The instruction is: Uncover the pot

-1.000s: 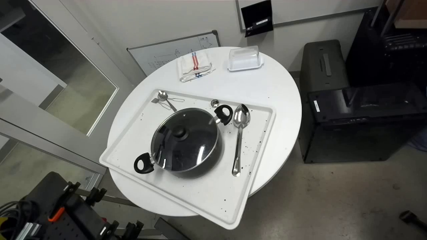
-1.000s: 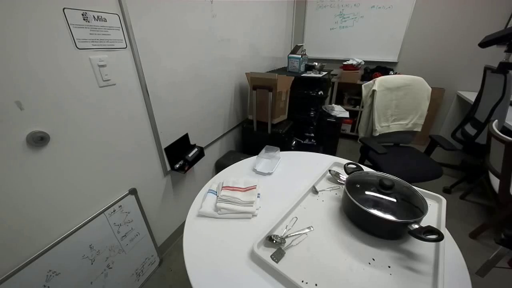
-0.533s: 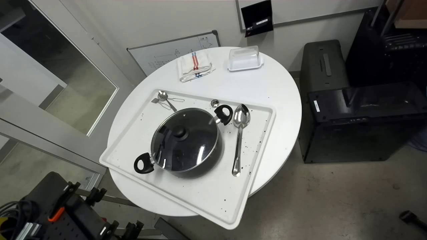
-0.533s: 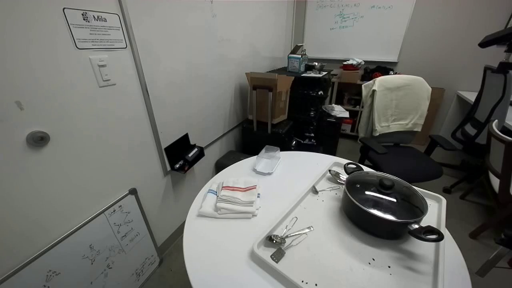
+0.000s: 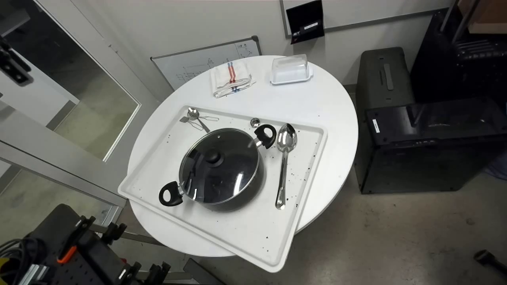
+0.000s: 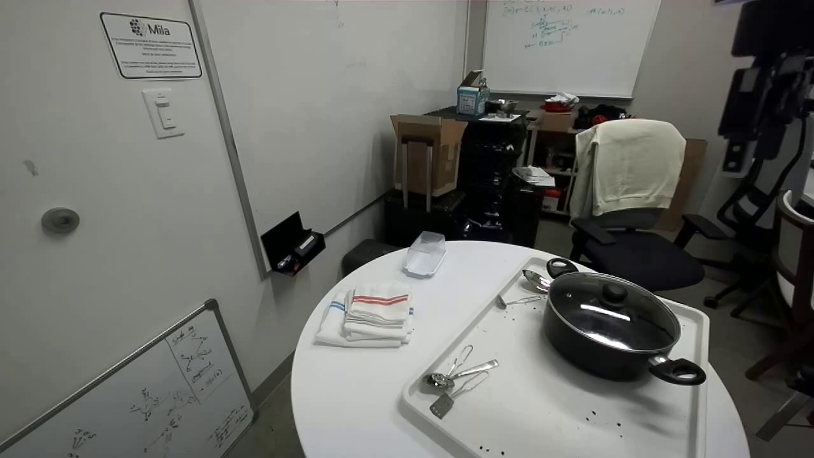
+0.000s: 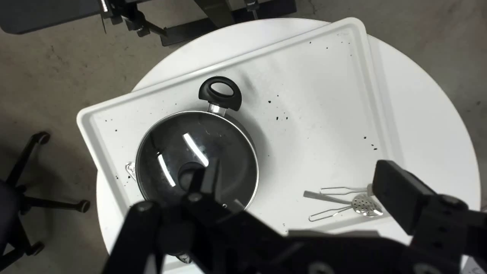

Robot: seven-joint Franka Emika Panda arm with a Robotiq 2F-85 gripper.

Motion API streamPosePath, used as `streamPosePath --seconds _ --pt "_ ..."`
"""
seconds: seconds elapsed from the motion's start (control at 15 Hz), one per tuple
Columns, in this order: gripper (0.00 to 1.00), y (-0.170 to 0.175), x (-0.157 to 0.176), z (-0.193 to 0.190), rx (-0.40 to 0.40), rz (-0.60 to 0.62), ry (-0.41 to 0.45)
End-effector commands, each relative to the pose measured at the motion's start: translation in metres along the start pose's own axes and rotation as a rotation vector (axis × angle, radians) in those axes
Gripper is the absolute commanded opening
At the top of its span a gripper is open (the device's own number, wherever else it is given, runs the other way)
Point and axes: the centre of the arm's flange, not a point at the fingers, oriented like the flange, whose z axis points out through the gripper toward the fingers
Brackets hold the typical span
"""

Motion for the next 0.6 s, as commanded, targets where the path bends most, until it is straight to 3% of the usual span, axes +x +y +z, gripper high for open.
streamPosePath --seconds 0.0,0.53 --pt "1.00 0.023 0.037 0.034 -0.004 0.027 -0.015" --pt "1.00 0.070 0.093 0.122 0.018 0.100 -0.069"
